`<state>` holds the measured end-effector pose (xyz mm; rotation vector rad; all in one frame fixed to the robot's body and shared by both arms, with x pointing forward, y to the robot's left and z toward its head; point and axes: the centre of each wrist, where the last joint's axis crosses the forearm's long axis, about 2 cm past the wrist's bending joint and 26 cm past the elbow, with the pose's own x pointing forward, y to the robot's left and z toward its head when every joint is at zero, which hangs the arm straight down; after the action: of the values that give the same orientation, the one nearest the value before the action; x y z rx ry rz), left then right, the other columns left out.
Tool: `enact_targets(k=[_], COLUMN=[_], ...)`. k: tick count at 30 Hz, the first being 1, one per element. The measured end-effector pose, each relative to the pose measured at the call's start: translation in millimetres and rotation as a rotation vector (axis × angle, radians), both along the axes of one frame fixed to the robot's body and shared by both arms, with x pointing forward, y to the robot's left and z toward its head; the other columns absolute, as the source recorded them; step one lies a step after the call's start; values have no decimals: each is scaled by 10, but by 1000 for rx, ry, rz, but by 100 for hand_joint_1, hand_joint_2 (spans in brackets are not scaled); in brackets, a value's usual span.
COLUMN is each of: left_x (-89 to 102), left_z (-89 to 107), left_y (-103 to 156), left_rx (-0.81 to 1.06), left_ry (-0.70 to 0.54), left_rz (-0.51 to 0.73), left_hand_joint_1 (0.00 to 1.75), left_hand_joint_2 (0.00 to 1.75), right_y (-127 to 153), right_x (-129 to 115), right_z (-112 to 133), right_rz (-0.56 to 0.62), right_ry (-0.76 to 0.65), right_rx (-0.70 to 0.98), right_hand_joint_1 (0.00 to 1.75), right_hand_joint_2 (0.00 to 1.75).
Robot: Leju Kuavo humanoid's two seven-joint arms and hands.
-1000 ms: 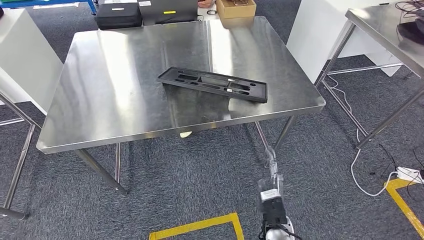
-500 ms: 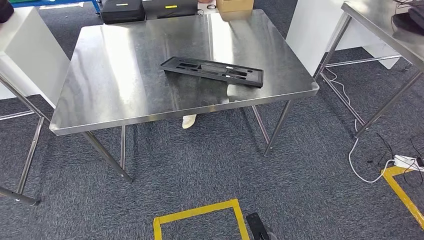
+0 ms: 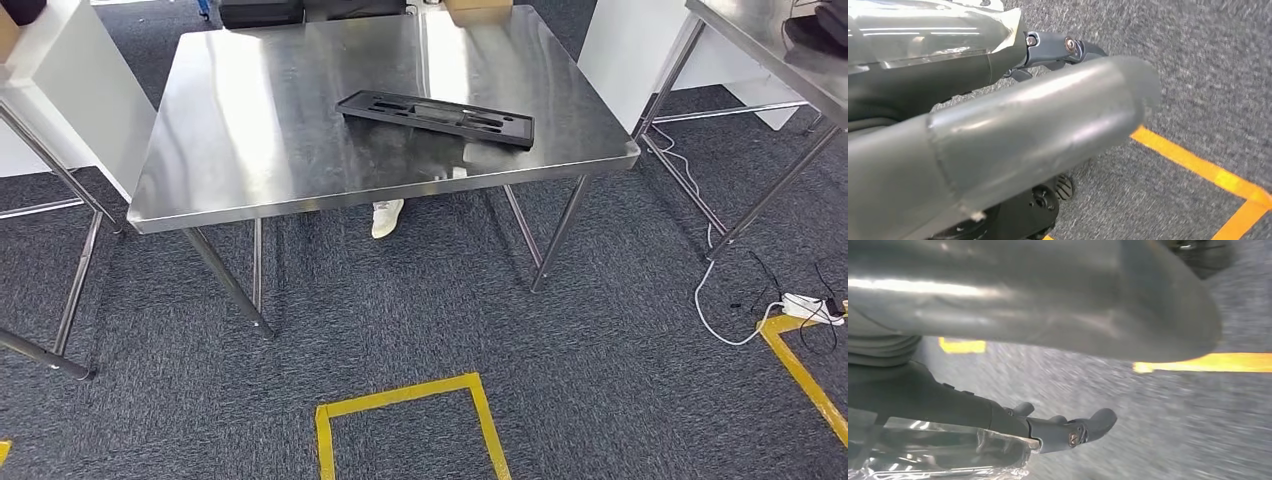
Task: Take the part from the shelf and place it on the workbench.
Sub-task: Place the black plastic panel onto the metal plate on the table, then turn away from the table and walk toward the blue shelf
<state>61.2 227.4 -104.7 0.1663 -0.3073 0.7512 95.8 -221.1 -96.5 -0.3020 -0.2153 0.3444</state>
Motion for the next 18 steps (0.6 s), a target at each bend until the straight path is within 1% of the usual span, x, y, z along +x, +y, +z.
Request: enact_targets(k=[4,13,15,18], left_x=[1,2,-4,-14], left_z=[1,2,1,-1], left_y=[-7,-14,-9,-7], left_rx=[-1,-3,-2,-3], left_ry=[5,7,9,11], left_rz=[-10,-17,-19,-29], left_hand_joint_1=[0,0,0,0], left_hand_joint_2=[0,0,0,0], right_y=[-12,10,22,53], right_x=[-120,-136,-148,-163], right_z=[-27,-27,-28,-25], right_rz=[37,56,79,149], right_ry=[38,44,44,35], right_rx=[-23,-27,-32,-51], right_hand_joint_1=[0,0,0,0], right_hand_joint_2=[0,0,0,0])
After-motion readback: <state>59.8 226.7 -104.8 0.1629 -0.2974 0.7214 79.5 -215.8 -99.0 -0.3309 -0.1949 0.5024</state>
